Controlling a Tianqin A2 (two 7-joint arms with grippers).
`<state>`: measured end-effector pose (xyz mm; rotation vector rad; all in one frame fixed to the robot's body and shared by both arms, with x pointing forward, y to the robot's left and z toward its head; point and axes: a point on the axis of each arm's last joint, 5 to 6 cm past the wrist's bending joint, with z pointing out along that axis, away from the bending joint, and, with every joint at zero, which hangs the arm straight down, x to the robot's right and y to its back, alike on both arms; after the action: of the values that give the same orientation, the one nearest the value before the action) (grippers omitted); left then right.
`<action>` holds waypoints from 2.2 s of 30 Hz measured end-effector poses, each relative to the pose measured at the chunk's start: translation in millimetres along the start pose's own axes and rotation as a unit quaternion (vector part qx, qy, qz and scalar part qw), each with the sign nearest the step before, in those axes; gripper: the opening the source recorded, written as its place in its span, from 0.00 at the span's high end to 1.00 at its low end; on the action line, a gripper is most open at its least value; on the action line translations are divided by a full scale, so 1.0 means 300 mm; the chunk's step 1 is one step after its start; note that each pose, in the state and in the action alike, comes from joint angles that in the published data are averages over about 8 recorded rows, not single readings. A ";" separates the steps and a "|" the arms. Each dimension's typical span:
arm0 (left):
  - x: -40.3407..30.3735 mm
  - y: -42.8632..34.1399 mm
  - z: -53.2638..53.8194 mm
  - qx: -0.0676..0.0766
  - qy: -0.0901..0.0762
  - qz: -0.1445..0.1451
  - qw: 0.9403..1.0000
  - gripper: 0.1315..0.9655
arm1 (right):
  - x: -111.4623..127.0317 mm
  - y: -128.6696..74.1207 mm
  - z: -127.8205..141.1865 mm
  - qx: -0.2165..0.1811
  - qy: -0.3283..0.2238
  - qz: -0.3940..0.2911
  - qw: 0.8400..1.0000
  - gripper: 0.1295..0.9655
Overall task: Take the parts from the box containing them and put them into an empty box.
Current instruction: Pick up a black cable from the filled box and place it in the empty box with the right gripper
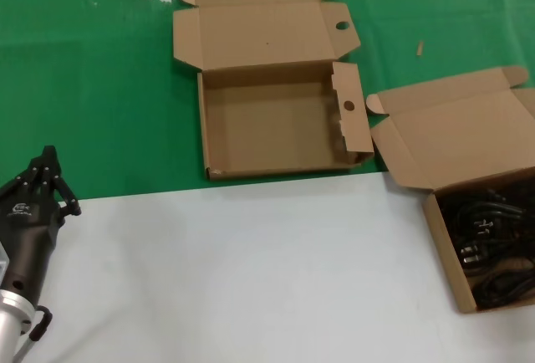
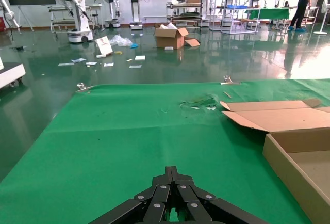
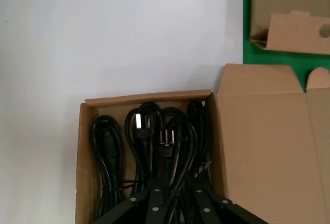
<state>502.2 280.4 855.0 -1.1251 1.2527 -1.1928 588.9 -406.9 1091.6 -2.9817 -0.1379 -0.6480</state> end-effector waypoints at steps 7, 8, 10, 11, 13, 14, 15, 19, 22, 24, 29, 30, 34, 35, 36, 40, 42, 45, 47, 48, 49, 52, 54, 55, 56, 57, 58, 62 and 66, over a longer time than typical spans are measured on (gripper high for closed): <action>0.000 0.000 0.000 0.000 0.000 0.000 1.000 0.99 | 0.001 0.025 0.069 0.003 -0.005 0.004 1.000 0.84; 0.000 0.000 0.000 0.000 0.000 0.000 1.000 0.99 | 0.001 0.028 0.079 0.004 -0.006 0.004 1.000 0.82; 0.000 0.000 0.000 0.000 0.000 0.000 1.000 0.99 | 0.000 0.035 0.100 0.006 -0.006 0.005 1.000 0.80; 0.000 0.000 0.000 0.000 0.000 0.000 1.000 0.99 | 0.000 0.038 0.111 0.007 -0.006 0.006 1.000 0.80; 0.000 0.000 0.000 0.000 0.000 0.000 1.000 0.99 | 0.000 0.044 0.132 0.010 -0.006 0.007 1.000 0.80; 0.000 0.000 0.000 0.000 0.000 0.000 1.000 0.99 | 0.000 0.047 0.142 0.011 -0.005 0.008 1.000 0.78; 0.000 0.000 0.000 0.000 0.000 0.000 1.000 0.99 | 0.000 0.050 0.152 0.012 -0.004 0.008 1.000 0.75; 0.000 0.000 0.000 0.000 0.000 0.000 1.000 0.99 | 0.002 0.066 0.185 0.014 -0.001 0.010 1.000 0.65; 0.000 0.000 0.000 0.000 0.000 0.000 1.000 0.99 | 0.005 0.078 0.206 0.015 0.003 0.009 1.000 0.59; 0.000 0.000 0.000 0.000 0.000 0.000 1.000 0.99 | 0.007 0.084 0.218 0.015 0.006 0.008 1.000 0.58; 0.000 0.000 0.000 0.000 0.000 0.000 1.000 0.99 | 0.008 0.094 0.246 0.017 0.012 0.008 1.000 0.54; 0.000 0.000 0.000 0.000 0.000 0.000 1.000 0.99 | 0.008 0.095 0.252 0.018 0.013 0.009 1.000 0.53; 0.000 0.000 0.000 0.000 0.000 0.000 1.000 0.99 | 0.006 0.101 0.272 0.020 0.015 0.012 1.000 0.57; 0.000 0.000 0.000 0.000 0.000 0.000 1.000 0.99 | 0.006 0.103 0.276 0.021 0.015 0.013 1.000 0.58; 0.000 0.000 0.000 0.000 0.000 0.000 1.000 0.99 | 0.005 0.105 0.279 0.021 0.016 0.014 1.000 0.59; 0.000 0.000 0.000 0.000 0.000 0.000 1.000 0.99 | 0.003 0.111 0.287 0.021 0.016 0.016 1.000 0.63; 0.000 0.000 0.000 0.000 0.000 0.000 1.000 0.99 | 0.002 0.113 0.288 0.021 0.017 0.017 0.999 0.67; 0.000 0.000 0.000 0.000 0.000 0.000 1.000 0.99 | 0.002 0.114 0.287 0.021 0.017 0.018 0.999 0.73; 0.000 0.000 0.000 0.000 0.000 0.000 1.000 0.99 | 0.002 0.114 0.285 0.022 0.018 0.019 0.999 0.77; 0.000 0.000 0.000 0.000 0.000 0.000 1.000 0.99 | 0.002 0.114 0.284 0.022 0.018 0.019 0.999 0.80; 0.000 0.000 0.000 0.000 0.000 0.000 1.000 0.99 | 0.002 0.113 0.282 0.022 0.019 0.019 0.999 0.80; 0.000 0.000 0.000 0.000 0.000 0.000 1.000 0.99 | 0.003 0.111 0.276 0.022 0.020 0.020 0.999 0.80; 0.000 0.000 0.000 0.000 0.000 0.000 1.000 0.99 | 0.004 0.108 0.268 0.022 0.020 0.020 0.999 0.82; 0.000 0.000 0.000 0.000 0.000 0.000 1.000 0.99 | 0.004 0.107 0.263 0.022 0.020 0.020 0.999 0.83; 0.000 0.000 0.000 0.000 0.000 0.000 1.000 0.99 | 0.005 0.104 0.256 0.021 0.020 0.020 0.999 0.84; 0.000 0.000 0.000 0.000 0.000 0.000 1.000 0.99 | 0.006 0.101 0.249 0.021 0.020 0.020 0.999 0.86; 0.000 0.000 0.000 0.000 0.000 0.000 1.000 0.99 | 0.008 0.097 0.240 0.021 0.020 0.019 0.999 0.87; 0.000 0.000 0.000 0.000 0.000 0.000 1.000 0.99 | 0.017 0.074 0.196 0.021 0.021 0.016 0.999 0.90; 0.000 0.000 0.000 0.000 0.000 0.000 1.000 0.99 | 0.036 0.036 0.137 0.025 0.026 0.011 0.999 0.91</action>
<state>502.2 280.4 855.0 -1.1251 1.2527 -1.1928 616.8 -412.5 1058.3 -2.9121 -0.1151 -0.7084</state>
